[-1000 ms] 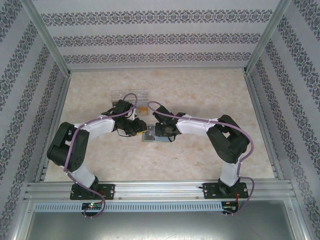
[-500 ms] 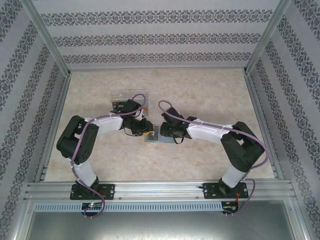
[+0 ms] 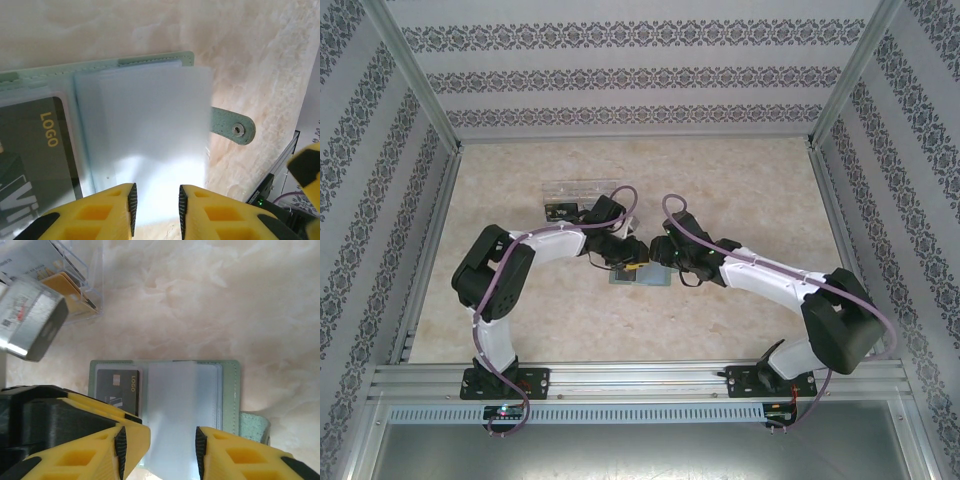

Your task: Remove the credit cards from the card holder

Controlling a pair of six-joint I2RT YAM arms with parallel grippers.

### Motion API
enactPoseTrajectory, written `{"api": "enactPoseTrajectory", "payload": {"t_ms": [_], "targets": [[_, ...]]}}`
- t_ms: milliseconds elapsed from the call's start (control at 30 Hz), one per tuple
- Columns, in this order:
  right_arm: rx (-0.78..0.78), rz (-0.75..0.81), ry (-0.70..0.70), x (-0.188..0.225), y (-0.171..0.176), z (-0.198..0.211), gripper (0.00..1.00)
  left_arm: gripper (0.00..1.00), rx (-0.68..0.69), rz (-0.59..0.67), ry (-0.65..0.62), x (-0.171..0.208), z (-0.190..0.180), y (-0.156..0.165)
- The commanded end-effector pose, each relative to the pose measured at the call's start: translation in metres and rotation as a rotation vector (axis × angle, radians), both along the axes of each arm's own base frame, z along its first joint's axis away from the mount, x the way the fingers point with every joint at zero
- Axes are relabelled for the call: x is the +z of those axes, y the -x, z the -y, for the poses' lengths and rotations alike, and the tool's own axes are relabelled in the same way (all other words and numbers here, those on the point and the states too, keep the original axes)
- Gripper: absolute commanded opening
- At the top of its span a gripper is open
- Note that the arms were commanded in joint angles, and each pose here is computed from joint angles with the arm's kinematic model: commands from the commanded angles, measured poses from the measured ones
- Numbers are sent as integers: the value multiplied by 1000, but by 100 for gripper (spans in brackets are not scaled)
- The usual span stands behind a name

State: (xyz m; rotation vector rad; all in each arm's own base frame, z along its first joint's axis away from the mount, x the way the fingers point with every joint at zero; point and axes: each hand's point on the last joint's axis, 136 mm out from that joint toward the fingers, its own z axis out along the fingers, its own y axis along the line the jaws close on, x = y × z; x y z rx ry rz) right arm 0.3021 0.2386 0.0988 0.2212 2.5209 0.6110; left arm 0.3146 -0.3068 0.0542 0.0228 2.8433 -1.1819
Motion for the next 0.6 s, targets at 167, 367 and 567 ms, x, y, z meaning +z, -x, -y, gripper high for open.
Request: {"api": "enactPoseTrajectory", "payload": {"t_ms": [167, 367, 567], "targets": [[55, -34, -96, -1, -1, -21, 39, 20, 92, 27, -134, -5, -41, -9], [98, -128, -188, -20, -4, -48, 33, 12, 160, 1, -180, -15, -64, -8], [95, -198, -209, -39, -8, -60, 24, 8, 193, -18, -258, -28, -79, -8]]}}
